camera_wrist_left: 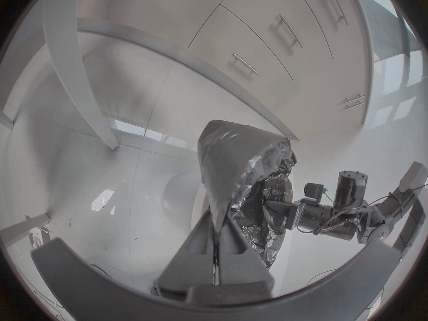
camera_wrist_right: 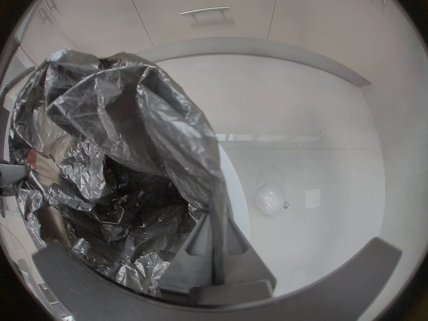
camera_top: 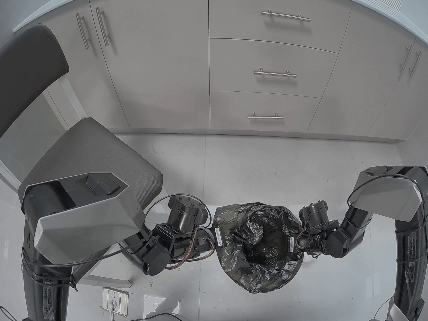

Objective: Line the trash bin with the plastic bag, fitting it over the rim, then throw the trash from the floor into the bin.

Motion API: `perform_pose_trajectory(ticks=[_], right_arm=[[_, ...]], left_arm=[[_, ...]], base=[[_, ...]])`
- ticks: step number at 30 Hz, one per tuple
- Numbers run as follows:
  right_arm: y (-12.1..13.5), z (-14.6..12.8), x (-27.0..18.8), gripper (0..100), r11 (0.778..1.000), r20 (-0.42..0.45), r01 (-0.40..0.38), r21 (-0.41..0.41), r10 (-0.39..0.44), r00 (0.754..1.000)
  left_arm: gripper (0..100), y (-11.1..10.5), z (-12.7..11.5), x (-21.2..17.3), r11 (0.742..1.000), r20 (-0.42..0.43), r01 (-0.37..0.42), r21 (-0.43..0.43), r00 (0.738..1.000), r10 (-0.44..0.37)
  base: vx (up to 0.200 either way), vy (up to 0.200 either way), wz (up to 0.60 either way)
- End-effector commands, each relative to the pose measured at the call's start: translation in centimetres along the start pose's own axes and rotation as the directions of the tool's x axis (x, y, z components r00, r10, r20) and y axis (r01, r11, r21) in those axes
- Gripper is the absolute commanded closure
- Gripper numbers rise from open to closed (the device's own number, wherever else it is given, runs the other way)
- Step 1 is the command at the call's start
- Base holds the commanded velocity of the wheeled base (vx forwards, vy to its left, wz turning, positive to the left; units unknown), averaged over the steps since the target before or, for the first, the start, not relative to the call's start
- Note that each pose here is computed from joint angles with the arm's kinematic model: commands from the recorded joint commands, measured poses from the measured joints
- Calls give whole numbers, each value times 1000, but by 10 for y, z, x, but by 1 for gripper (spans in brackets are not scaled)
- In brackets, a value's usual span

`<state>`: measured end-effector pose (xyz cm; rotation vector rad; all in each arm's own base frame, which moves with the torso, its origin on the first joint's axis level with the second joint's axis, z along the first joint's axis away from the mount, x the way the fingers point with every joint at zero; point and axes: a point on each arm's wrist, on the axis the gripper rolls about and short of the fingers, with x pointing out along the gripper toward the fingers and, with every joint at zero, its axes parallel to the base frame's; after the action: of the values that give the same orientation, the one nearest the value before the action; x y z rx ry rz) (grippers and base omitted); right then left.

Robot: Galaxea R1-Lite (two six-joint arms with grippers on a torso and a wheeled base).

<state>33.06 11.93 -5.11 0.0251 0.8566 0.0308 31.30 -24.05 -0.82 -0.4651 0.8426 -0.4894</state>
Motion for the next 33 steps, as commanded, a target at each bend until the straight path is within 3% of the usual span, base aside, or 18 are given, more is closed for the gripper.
perform_pose_trajectory(ticks=[1, 5, 17, 33], right_arm=[[2, 2, -4, 100, 1000, 22, -12, 0, 12, 1000], [8, 0, -9, 100, 999, 71, -37, -10, 37, 997], [11, 3, -26, 100, 998, 106, -52, -21, 54, 993], [-3, -10, -25, 100, 992, 49, -11, -124, 17, 999]], left_arm=[[100, 2, -2, 2, 1000, -6, -6, 6, 1000, 6], [100, 2, -3, 2, 1000, -6, -9, 7, 1000, 9], [100, 1, -7, 0, 1000, -16, -9, 15, 1000, 9], [100, 1, -10, 1, 999, -22, -9, 34, 1000, 9]], base=[[0, 0, 0], [0, 0, 0], [0, 0, 0], [0, 0, 0]])
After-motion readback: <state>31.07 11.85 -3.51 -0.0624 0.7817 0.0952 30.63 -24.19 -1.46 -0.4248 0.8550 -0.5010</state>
